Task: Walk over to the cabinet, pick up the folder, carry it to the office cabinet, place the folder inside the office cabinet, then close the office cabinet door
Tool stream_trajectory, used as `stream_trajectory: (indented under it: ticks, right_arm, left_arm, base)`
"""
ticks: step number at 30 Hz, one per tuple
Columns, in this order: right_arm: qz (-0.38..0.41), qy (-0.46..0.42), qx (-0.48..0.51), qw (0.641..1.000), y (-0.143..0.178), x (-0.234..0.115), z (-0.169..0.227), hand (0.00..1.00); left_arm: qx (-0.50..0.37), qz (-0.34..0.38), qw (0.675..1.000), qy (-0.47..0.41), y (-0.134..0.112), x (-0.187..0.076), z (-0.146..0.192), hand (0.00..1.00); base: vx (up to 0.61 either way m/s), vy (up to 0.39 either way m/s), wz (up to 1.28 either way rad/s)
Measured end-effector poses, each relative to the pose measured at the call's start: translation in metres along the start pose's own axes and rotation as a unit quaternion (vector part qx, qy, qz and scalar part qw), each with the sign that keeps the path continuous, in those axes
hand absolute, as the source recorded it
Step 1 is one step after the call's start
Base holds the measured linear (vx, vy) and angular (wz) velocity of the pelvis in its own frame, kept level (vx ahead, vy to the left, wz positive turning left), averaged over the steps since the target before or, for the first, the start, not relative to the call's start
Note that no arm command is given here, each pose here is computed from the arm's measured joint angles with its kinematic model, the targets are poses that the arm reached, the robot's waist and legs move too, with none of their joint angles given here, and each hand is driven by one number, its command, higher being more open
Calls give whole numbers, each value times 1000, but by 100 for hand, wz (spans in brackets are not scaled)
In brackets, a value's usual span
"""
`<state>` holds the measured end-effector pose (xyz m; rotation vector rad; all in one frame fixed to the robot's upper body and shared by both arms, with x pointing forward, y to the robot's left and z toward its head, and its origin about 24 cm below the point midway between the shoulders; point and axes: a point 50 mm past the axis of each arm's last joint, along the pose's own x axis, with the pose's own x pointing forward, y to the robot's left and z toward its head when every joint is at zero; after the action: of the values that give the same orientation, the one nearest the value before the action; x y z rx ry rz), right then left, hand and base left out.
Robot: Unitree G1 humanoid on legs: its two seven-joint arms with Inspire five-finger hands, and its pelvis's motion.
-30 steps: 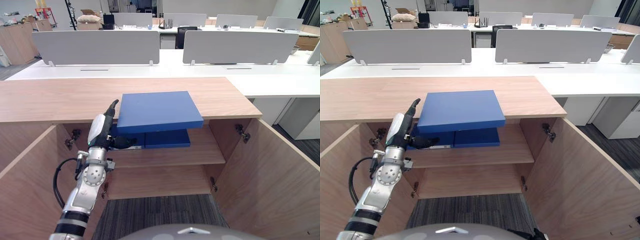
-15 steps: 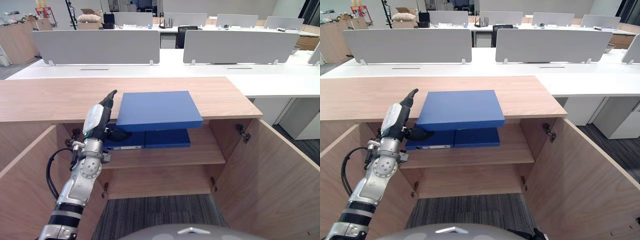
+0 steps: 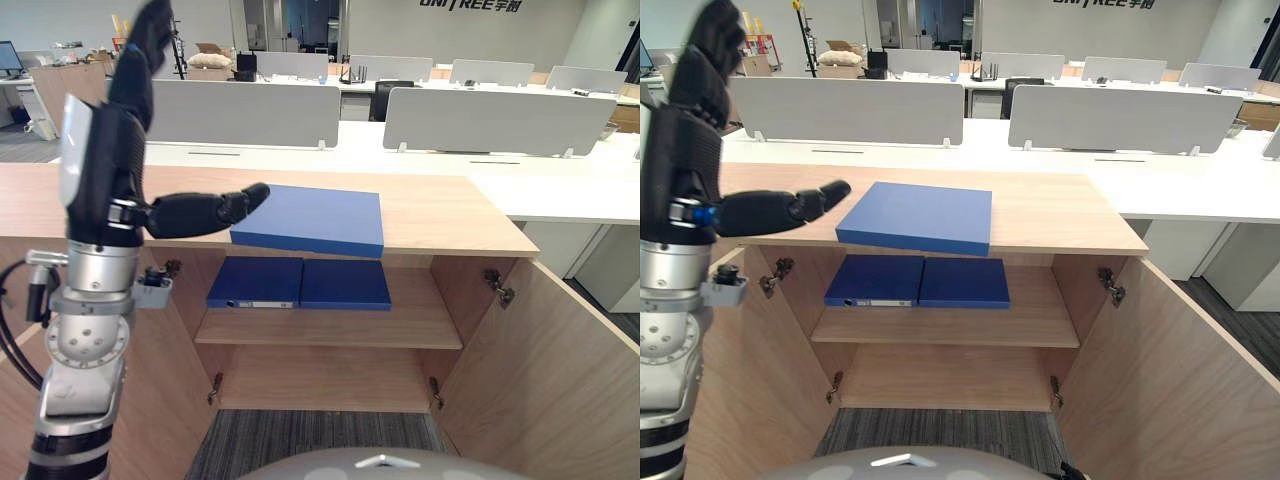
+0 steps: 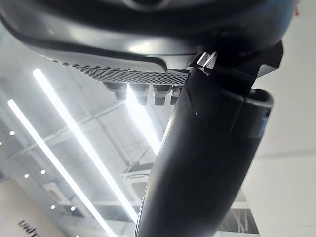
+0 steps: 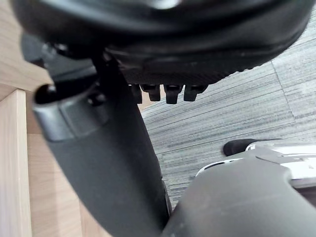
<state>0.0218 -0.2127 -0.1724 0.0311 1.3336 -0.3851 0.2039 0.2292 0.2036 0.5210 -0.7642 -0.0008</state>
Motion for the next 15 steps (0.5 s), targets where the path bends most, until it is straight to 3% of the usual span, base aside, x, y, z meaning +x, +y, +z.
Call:
stream_trajectory:
  ticks: [8,15]
  right_arm:
    - [-1,6,0,1000,-1,0,-2,100]
    - [-4,5,-1,1000,-4,0,-1,100]
  left_arm:
    - [-36,-36,998,44,-20,-5,-15,100]
    - [-12,-77,995,58,-38,-8,-19,100]
  base:
    - [30,-21,-4]
    - [2,-2,-1]
